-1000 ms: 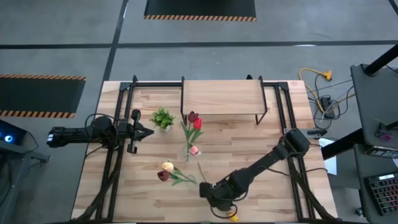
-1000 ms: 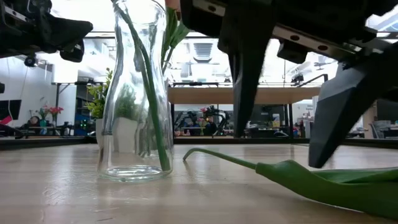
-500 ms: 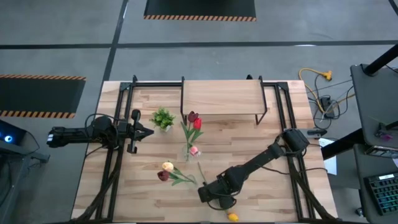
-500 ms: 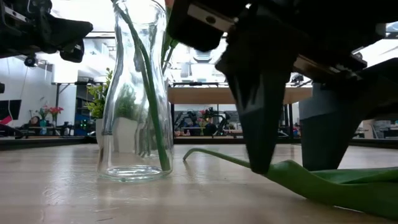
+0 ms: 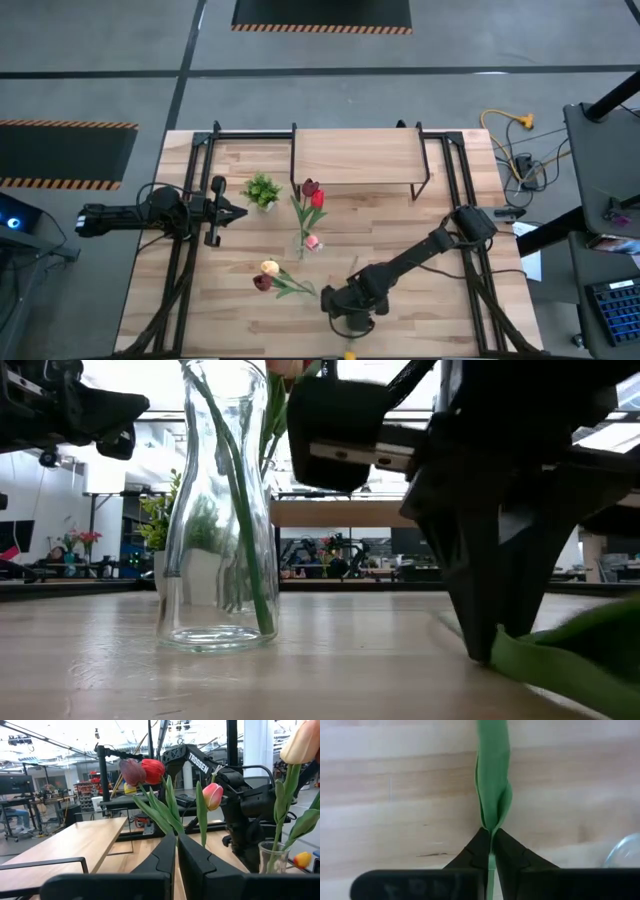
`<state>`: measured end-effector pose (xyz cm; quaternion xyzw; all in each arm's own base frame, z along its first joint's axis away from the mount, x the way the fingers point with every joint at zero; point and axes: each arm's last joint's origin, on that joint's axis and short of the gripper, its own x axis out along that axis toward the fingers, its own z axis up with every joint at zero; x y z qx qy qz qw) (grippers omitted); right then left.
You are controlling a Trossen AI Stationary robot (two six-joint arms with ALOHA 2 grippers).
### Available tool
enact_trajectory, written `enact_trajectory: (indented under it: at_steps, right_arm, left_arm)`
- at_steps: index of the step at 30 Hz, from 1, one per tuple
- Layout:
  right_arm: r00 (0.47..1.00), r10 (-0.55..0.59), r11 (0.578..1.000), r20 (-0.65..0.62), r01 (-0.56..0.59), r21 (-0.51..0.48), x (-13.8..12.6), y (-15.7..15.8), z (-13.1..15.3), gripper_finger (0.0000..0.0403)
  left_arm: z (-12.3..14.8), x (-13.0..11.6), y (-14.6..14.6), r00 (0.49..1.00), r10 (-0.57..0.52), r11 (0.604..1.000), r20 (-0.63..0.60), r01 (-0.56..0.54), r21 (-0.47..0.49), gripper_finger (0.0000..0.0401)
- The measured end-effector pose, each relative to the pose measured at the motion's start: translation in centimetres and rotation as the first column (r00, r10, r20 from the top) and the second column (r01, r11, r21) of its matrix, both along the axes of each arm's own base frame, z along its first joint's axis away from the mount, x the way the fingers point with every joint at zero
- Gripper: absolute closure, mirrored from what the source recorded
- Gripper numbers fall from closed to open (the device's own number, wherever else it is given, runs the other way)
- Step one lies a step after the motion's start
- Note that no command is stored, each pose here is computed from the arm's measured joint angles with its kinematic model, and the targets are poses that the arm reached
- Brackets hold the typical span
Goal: Pick and place flowers into a vace then onto a shelf
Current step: Put the yellow tulip into the bottom transparent vase
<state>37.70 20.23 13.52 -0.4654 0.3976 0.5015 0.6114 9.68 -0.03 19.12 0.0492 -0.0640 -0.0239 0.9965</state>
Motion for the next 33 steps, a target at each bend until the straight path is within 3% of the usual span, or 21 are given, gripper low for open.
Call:
enact_trajectory:
  at_steps: [6,17,23,27,30,33]
  right_arm:
    - [0.965,-0.24,0.971,-0.109,0.236,-0.047,-1.1,-0.7,0.8,0.0393]
    - [0.902,-0.412,0.906,-0.125,0.42,0.044,-3.1,-2.9,5.3,0.0394]
    - [0.864,-0.498,0.813,-0.069,0.493,0.31,-4.3,-4.9,8.3,0.0394]
    - [0.843,-0.532,0.746,0.086,0.418,0.519,-5.8,-5.7,10.2,0.0394]
    - [0.791,-0.58,0.662,0.195,0.319,0.678,-6.9,-6.3,11.6,0.0394]
    - [0.675,-0.68,0.557,0.286,0.222,0.801,-8.1,-7.1,13.3,0.0394]
  left_arm:
    - [0.0,0.0,0.0,1.0,0.0,1.0,0.001,0.0,0.003,0.0398]
    - [0.1,0.0,0.0,1.0,0.0,1.0,0.006,0.0,0.003,0.0398]
    - [0.2,0.0,0.0,1.0,0.001,1.0,0.008,-0.001,0.003,0.0398]
    - [0.2,0.0,0.0,1.0,0.0,1.0,0.008,0.0,0.003,0.0398]
    - [0.2,0.0,0.0,1.0,0.0,1.0,0.009,0.0,0.003,0.0398]
    - [0.2,0.0,0.0,1.0,0.001,1.0,0.009,-0.001,0.003,0.0398]
